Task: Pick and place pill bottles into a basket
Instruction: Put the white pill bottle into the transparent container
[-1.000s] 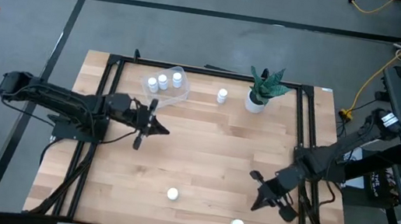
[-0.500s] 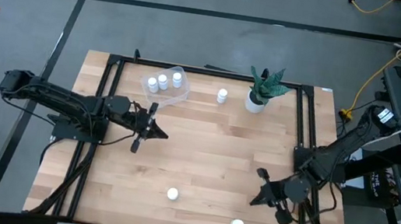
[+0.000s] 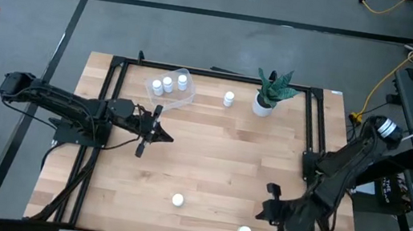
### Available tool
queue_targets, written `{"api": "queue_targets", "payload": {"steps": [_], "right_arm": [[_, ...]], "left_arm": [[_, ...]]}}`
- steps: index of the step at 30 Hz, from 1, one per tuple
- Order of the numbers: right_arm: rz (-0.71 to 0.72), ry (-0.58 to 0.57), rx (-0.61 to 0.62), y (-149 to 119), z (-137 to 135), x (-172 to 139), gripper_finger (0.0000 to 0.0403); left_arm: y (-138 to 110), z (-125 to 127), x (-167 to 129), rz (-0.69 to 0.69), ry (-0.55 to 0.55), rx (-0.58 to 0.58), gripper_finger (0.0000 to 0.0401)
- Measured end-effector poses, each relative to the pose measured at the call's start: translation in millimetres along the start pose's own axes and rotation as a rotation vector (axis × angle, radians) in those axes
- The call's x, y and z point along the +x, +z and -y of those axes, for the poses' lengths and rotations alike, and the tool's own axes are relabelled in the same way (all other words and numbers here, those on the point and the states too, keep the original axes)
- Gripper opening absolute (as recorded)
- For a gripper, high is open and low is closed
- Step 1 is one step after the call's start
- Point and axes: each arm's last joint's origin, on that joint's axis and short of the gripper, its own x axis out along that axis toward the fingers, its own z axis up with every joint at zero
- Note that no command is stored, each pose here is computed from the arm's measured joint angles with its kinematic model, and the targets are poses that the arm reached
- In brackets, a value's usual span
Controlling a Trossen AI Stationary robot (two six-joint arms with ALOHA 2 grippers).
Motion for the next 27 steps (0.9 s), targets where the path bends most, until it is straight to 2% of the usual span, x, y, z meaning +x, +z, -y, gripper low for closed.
{"api": "queue_targets", "payload": {"steps": [6,11,17,21,27], "right_arm": [[-0.115,-0.09,0.039,18.0,-26.2,4.0,0.0],[-0.114,-0.076,0.055,33.2,-49.5,6.5,0.0],[-0.121,-0.084,0.225,31.1,-60.5,12.8,0.0004],[-0.122,-0.094,0.303,29.0,-62.3,17.5,0.0022],[-0.142,-0.123,0.294,24.1,-63.2,27.8,0.0078]], "left_arm": [[-1.8,0.0,0.0,-0.019,0.0,-0.002,0.0005],[-6.0,-0.1,0.1,-0.059,0.0,-0.007,0.0002],[-7.6,-0.2,0.9,-0.072,-0.001,0.025,0.0005],[-7.8,-0.3,1.3,-0.073,-0.001,0.022,0.0002],[-7.4,-0.3,1.3,-0.068,0.003,0.018,0.0003]]}}
